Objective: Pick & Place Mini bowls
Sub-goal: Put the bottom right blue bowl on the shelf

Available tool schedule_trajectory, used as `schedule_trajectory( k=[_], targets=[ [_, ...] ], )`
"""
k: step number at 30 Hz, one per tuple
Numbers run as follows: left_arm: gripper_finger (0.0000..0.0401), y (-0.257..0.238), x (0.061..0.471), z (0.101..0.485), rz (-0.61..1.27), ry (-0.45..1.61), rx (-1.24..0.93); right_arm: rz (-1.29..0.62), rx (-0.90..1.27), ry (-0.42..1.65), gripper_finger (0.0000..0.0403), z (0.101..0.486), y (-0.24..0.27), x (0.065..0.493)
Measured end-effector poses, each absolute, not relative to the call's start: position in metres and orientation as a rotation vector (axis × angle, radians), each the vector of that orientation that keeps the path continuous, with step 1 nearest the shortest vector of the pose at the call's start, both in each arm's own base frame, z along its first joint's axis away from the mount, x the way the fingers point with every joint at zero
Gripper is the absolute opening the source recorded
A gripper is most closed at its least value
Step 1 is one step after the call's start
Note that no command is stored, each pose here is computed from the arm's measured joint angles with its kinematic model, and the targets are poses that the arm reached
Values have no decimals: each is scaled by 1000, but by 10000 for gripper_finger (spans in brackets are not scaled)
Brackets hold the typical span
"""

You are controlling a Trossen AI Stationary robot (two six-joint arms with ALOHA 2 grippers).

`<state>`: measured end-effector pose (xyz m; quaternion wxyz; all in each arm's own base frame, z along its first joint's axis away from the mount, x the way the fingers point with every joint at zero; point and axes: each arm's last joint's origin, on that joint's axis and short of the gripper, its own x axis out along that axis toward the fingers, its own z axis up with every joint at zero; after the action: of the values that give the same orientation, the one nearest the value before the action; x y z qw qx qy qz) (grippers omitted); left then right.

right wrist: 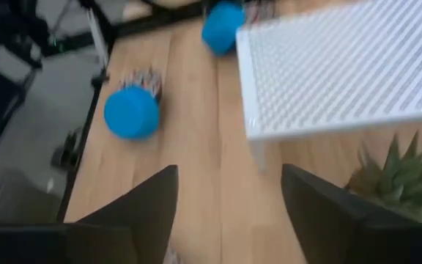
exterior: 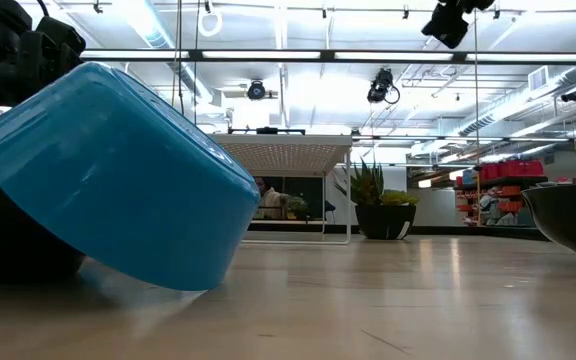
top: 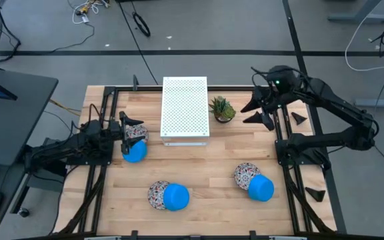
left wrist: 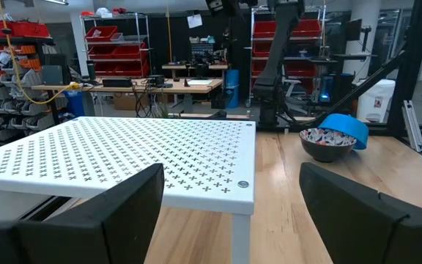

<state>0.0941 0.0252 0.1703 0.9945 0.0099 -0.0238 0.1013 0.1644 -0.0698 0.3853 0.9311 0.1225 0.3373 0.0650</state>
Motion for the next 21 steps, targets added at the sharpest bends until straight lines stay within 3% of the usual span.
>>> schedule_trajectory(
  k=[10,21],
  targets=[
    [323,25,94,170,203,-48,20,273,220,880,337,382,-60,171],
    [323,25,94,170,203,-48,20,448,267,1052,334,364,-48,184]
  ],
)
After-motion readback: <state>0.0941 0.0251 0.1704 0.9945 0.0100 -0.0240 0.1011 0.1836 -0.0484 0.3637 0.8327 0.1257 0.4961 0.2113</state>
